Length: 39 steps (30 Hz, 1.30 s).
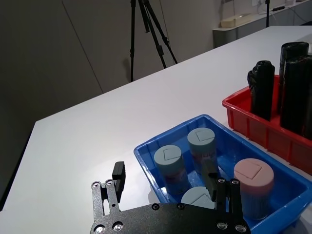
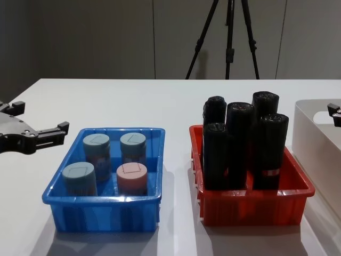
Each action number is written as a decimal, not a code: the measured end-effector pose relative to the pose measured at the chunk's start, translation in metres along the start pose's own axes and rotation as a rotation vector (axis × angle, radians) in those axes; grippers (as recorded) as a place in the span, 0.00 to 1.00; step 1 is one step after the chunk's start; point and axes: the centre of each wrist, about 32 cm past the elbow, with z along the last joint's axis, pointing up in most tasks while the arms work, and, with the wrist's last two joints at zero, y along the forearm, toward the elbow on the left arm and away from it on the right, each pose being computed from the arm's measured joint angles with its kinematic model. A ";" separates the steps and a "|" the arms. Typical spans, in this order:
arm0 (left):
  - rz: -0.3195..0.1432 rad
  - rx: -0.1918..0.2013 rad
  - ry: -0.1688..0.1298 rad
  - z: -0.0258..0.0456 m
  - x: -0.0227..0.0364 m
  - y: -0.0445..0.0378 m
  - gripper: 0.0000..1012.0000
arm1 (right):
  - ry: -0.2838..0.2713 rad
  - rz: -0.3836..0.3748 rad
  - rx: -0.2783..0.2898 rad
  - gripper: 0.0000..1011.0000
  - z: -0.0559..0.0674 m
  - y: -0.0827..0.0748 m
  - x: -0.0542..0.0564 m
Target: Pick the cotton swabs from the blue box and place them into the white box.
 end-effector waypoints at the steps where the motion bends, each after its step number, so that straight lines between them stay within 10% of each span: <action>1: -0.003 0.001 0.002 0.0000 0.0003 0.0004 0.99 | 0.000 0.000 0.000 0.99 0.000 0.000 0.000; 13: -0.054 0.033 0.035 -0.0012 0.0069 0.0079 0.99 | 0.000 0.000 0.000 0.99 0.000 0.000 0.000; 39: -0.087 0.104 0.118 -0.0025 0.0011 0.0016 0.99 | 0.000 0.000 0.000 0.99 0.000 0.000 0.000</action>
